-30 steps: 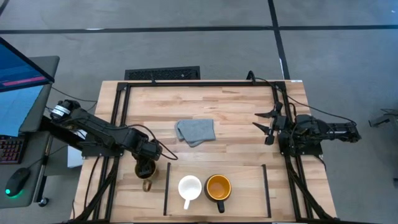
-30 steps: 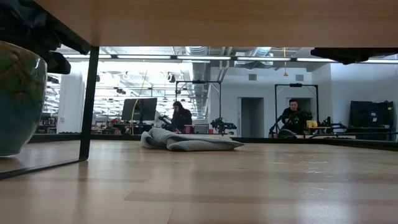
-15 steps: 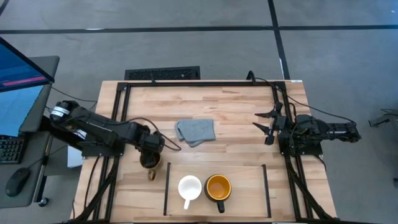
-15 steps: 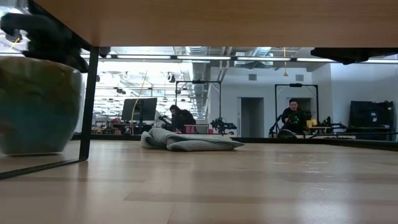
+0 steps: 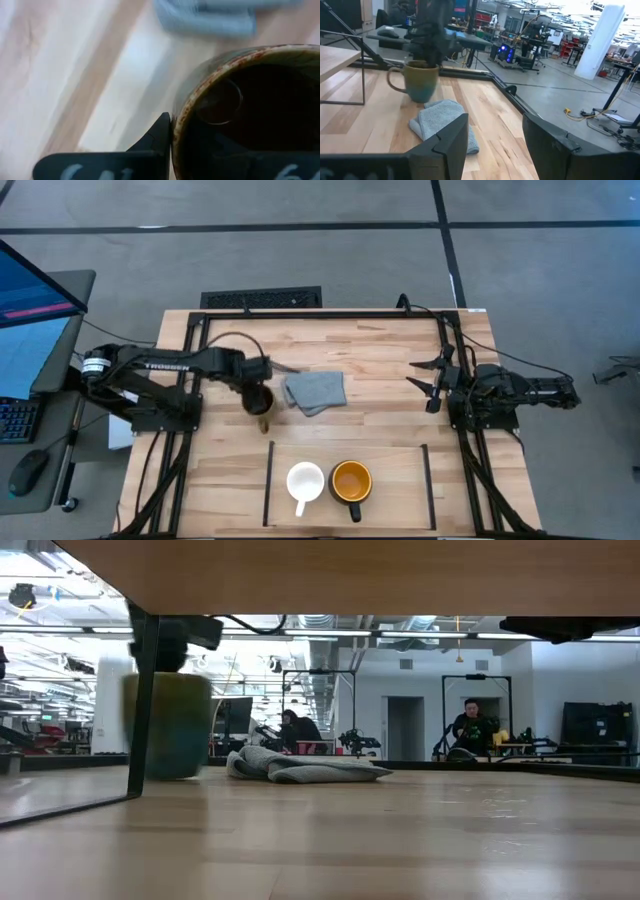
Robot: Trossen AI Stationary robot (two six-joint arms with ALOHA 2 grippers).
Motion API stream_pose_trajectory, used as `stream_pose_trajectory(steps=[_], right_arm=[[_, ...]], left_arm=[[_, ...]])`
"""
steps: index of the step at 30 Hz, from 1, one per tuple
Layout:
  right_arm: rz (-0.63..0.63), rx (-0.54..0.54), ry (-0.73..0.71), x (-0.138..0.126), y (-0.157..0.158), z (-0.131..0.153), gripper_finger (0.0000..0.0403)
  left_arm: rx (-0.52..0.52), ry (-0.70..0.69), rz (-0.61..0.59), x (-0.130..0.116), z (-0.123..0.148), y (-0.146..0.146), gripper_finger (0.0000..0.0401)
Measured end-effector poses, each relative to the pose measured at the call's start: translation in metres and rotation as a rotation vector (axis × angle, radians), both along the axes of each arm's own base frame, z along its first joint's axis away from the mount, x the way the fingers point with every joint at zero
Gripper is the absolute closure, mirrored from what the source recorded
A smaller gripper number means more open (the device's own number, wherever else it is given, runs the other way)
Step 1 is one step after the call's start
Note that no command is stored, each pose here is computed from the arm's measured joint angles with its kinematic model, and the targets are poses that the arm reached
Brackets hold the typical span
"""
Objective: Stack small to large cups/mugs on shelf
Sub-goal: Put the light brown mug on the shelf
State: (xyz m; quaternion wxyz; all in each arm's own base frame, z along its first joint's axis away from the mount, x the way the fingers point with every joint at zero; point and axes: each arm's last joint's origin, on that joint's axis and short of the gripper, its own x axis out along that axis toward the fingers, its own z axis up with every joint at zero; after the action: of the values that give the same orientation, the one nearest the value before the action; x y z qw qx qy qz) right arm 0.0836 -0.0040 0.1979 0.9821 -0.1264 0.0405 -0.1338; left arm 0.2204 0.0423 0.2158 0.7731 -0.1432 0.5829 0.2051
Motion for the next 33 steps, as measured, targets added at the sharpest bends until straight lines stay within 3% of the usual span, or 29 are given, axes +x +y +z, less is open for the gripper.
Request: stream_pose_trajectory(steps=[4,10,17,24,33], right_arm=[[0.0,0.0,0.0,0.0,0.0,0.0,0.0193],[0.0,0.0,0.0,0.0,0.0,0.0,0.0193],[0.0,0.0,0.001,0.0,0.0,0.0,0.0193],[0.0,0.001,0.017,0.0,0.0,-0.002,0.0193],[0.0,0.001,0.022,0.0,0.0,-0.002,0.0193]], left_arm=[[-0.011,-0.092,0.05,0.004,0.002,0.021,0.0379],[-0.018,-0.209,-0.002,0.015,0.006,0.037,0.0379],[0.02,-0.199,-0.127,0.064,0.022,0.054,0.0379],[0.015,-0.084,-0.206,0.115,0.027,0.072,0.0379],[0.02,-0.082,-0.244,0.154,0.058,0.085,0.0379]])
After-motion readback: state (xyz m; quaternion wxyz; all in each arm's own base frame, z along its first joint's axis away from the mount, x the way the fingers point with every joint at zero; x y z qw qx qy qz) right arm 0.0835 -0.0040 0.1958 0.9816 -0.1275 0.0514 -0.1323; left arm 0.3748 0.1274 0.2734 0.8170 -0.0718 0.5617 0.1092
